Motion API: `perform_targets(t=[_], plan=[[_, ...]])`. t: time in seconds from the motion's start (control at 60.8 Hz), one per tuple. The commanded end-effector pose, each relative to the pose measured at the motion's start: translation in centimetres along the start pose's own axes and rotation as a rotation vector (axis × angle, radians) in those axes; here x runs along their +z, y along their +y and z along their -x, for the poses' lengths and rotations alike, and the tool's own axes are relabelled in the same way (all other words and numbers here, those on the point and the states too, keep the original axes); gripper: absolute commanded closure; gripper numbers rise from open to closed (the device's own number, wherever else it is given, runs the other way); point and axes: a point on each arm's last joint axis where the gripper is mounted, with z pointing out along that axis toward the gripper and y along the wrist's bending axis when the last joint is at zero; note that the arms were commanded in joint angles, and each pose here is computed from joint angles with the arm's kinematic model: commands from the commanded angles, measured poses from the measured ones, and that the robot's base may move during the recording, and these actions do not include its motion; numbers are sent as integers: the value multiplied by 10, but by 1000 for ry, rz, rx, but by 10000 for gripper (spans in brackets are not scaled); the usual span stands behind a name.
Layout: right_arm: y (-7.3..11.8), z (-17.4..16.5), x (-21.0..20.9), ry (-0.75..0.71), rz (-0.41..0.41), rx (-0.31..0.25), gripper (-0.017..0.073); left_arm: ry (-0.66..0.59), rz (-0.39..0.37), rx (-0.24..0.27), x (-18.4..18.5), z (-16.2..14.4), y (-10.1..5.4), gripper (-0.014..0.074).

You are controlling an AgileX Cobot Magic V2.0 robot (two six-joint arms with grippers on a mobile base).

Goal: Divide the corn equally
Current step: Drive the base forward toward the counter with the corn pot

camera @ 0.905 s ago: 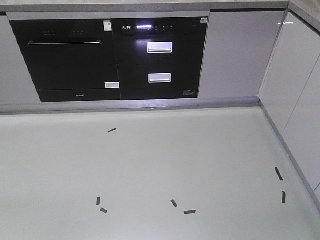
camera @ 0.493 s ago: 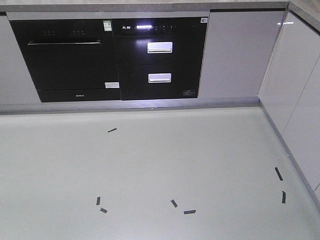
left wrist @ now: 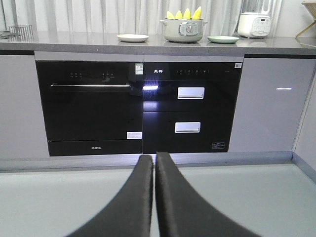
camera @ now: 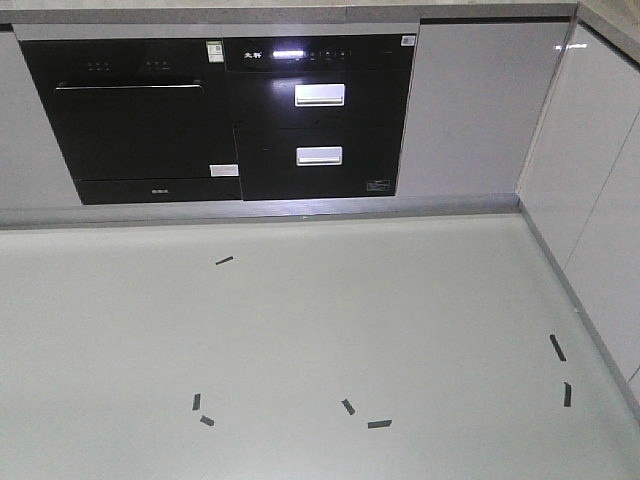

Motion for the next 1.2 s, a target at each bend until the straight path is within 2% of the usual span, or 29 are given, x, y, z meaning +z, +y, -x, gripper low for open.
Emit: perform_targets(t=[0.0, 1.184], plan=[[1, 1, -1, -63, 6, -13, 564, -106, -12, -12, -3, 15, -2, 600], [1, 1, -1, -63, 6, -13, 564, -106, -12, -12, -3, 15, -2, 600]])
